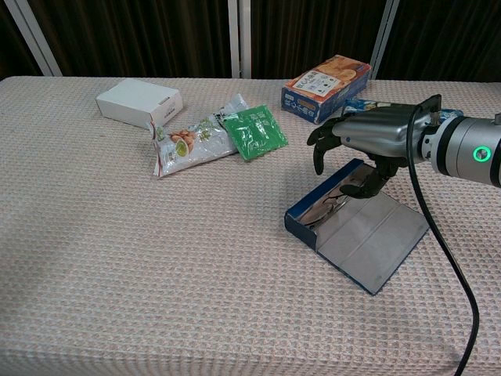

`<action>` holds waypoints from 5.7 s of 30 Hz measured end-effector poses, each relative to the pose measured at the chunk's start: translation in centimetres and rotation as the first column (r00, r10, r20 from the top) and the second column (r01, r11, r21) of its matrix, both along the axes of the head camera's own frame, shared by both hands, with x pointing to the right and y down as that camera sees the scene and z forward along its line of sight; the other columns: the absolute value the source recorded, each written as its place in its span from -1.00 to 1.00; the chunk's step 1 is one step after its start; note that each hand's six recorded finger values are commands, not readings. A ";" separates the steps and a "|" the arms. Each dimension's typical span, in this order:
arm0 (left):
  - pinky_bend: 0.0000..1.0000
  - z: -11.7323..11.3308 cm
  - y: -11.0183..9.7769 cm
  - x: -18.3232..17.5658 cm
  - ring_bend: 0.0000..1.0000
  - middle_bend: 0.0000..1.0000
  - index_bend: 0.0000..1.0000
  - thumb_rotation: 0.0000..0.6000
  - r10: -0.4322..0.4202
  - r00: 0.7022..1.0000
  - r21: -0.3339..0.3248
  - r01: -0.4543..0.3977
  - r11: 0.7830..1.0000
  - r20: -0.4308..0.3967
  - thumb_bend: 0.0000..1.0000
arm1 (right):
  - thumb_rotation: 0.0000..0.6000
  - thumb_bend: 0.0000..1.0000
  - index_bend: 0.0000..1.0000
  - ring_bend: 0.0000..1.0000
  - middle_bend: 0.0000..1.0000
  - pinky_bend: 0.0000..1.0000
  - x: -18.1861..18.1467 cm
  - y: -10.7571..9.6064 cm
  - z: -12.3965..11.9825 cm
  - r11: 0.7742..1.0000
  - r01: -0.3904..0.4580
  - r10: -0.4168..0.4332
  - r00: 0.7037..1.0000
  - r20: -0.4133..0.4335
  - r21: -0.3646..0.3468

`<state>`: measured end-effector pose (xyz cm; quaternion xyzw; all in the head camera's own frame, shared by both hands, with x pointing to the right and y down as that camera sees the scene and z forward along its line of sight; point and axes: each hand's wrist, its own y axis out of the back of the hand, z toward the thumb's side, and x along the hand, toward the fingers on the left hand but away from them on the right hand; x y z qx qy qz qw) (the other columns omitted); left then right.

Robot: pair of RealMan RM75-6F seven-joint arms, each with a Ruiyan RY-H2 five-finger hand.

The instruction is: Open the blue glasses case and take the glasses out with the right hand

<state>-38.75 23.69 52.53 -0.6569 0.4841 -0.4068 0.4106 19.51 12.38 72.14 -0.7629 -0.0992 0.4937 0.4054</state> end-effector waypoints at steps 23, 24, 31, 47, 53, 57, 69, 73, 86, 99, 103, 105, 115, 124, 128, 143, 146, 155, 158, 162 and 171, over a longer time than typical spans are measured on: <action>-0.75 0.0 0.3 -0.4 -0.77 -0.59 -0.57 1.00 -0.009 1.000 0.000 0.009 1.000 0.002 -0.89 | 1.00 -0.22 -0.26 -1.00 -0.70 -1.00 -0.1 0.3 0.7 1.000 0.024 -0.023 0.999 -0.025 0.009; -0.75 0.0 0.3 -0.4 -0.77 -0.59 -0.57 1.00 -0.010 1.000 0.000 0.010 1.000 0.002 -0.89 | 1.00 -0.20 -0.25 -1.00 -0.70 -1.00 -0.2 0.2 0.7 1.000 0.024 -0.024 0.999 -0.024 0.012; -0.75 -0.1 0.4 -0.6 -0.77 -0.59 -0.57 1.00 -0.012 1.000 0.000 0.012 1.000 0.005 -0.89 | 1.00 -0.13 -0.19 -1.00 -0.67 -1.00 -0.2 0.1 0.6 1.000 0.026 -0.025 0.999 -0.026 0.015; -0.75 0.0 0.4 -0.6 -0.77 -0.59 -0.59 1.00 -0.014 1.000 -0.002 0.014 1.000 0.006 -0.89 | 1.00 -0.09 0.02 -1.00 -0.57 -1.00 -0.5 0.0 0.7 0.999 0.026 -0.025 0.999 -0.026 0.035; -0.75 0.1 0.3 -0.5 -0.77 -0.59 -0.59 1.00 -0.010 1.000 -0.001 0.010 1.000 0.001 -0.89 | 1.00 -0.10 0.04 -1.00 -0.56 -1.00 -0.5 -1.0 0.3 0.996 -0.016 0.017 1.000 -0.007 0.092; -0.75 0.3 0.2 -0.3 -0.77 -0.59 -0.59 1.00 -0.003 1.000 -0.003 0.003 1.000 -0.007 -0.89 | 1.00 -0.08 0.08 -1.00 -0.56 -1.00 -0.9 -2.1 -0.1 0.982 -0.063 0.060 0.998 0.023 0.178; -0.75 0.8 0.3 -0.7 -0.77 -0.59 -0.59 1.00 -0.007 1.000 -0.013 0.007 1.000 -0.010 -0.89 | 1.00 -0.09 0.09 -1.00 -0.56 -1.00 -3.0 -4.1 1.0 0.881 -0.155 0.129 0.988 0.089 0.448; -0.75 1.0 0.4 -0.9 -0.77 -0.59 -0.59 1.00 -0.013 1.000 -0.016 0.012 1.000 -0.012 -0.89 | 1.00 -0.10 0.09 -1.00 -0.57 -1.00 -3.4 -4.2 1.1 0.843 -0.160 0.123 0.987 0.105 0.514; -0.75 1.2 0.2 -0.8 -0.77 -0.59 -0.59 1.00 -0.004 1.000 -0.020 0.004 1.000 -0.016 -0.89 | 1.00 -0.06 0.09 -1.00 -0.58 -1.00 -3.6 -3.6 3.0 0.866 -0.201 0.167 0.979 0.115 0.458; -0.75 0.8 0.3 -0.9 -0.77 -0.59 -0.59 1.00 -0.008 1.000 -0.019 0.008 1.000 -0.003 -0.89 | 1.00 -0.45 -0.91 -1.00 -0.82 -1.00 -4.0 -4.5 2.4 0.912 -0.227 0.221 0.974 0.056 0.340; -0.75 0.7 0.3 -0.8 -0.77 -0.59 -0.59 1.00 -0.006 1.000 -0.018 0.006 1.000 -0.001 -0.89 | 1.00 -0.38 -0.71 -1.00 -0.77 -1.00 -3.8 -4.6 0.7 0.919 -0.231 0.214 0.973 0.087 0.320; -0.75 0.7 0.3 -0.8 -0.77 -0.59 -0.59 1.00 -0.004 1.000 -0.018 0.004 1.000 -0.001 -0.89 | 1.00 -0.34 -0.50 -1.00 -0.73 -1.00 -3.7 -4.2 -0.2 0.927 -0.234 0.208 0.971 0.118 0.293; -0.75 0.6 0.4 -0.5 -0.77 -0.59 -0.59 1.00 -0.001 1.000 -0.018 0.001 1.000 0.001 -0.89 | 1.00 -0.33 -0.23 -1.00 -0.69 -1.00 -0.5 0.9 -0.5 0.981 -0.130 0.118 0.989 0.090 0.146; -0.75 0.4 0.7 -0.7 -0.77 -0.59 -0.59 1.00 -0.012 1.000 -0.022 0.012 1.000 0.010 -0.89 | 1.00 -0.33 -0.17 -1.00 -0.68 -1.00 0.0 1.9 1.7 0.987 -0.095 0.090 0.995 0.043 0.128; -0.75 0.5 0.7 -0.7 -0.77 -0.59 -0.59 1.00 -0.012 1.000 -0.025 0.012 1.000 0.010 -0.89 | 1.00 -0.33 -0.11 -1.00 -0.65 -1.00 0.1 2.0 2.1 0.987 -0.094 0.090 0.995 0.042 0.129; -0.75 0.5 0.7 -0.9 -0.77 -0.59 -0.59 1.00 -0.018 1.000 -0.026 0.018 0.999 0.013 -0.89 | 1.00 -0.32 0.07 -1.00 -0.60 -1.00 -0.2 1.6 3.0 0.985 -0.105 0.098 0.994 0.054 0.136; -0.75 0.5 0.7 -1.0 -0.77 -0.59 -0.59 1.00 -0.020 1.000 -0.025 0.021 0.999 0.013 -0.89 | 1.00 -0.32 0.14 -1.00 -0.58 -1.00 -0.2 1.5 3.1 0.985 -0.105 0.099 0.994 0.051 0.139; -0.75 0.5 0.8 -1.1 -0.77 -0.59 -0.59 1.00 -0.024 1.000 -0.024 0.025 0.999 0.013 -0.89 | 1.00 -0.11 0.38 -1.00 -0.47 -1.00 -0.4 1.4 3.2 0.984 -0.106 0.099 0.994 0.055 0.141; -0.75 0.4 0.8 -1.1 -0.77 -0.59 -0.60 1.00 -0.024 1.000 -0.024 0.024 0.999 0.014 -0.89 | 1.00 -0.05 0.39 -1.00 -0.46 -1.00 -0.4 1.4 2.7 0.984 -0.106 0.097 0.993 0.072 0.146; -0.75 0.4 0.8 -1.1 -0.77 -0.59 -0.60 1.00 -0.023 1.000 -0.023 0.024 0.999 0.016 -0.89 | 1.00 -0.01 0.39 -1.00 -0.45 -1.00 -0.5 1.3 1.2 0.985 -0.093 0.077 0.991 0.110 0.147; -0.75 0.2 0.8 -0.9 -0.77 -0.59 -0.60 1.00 -0.021 1.000 -0.018 0.021 1.000 0.016 -0.89 | 1.00 0.00 0.39 -1.00 -0.45 -1.00 -4.4 2.5 -2.8 0.993 0.016 -0.044 0.972 0.232 0.120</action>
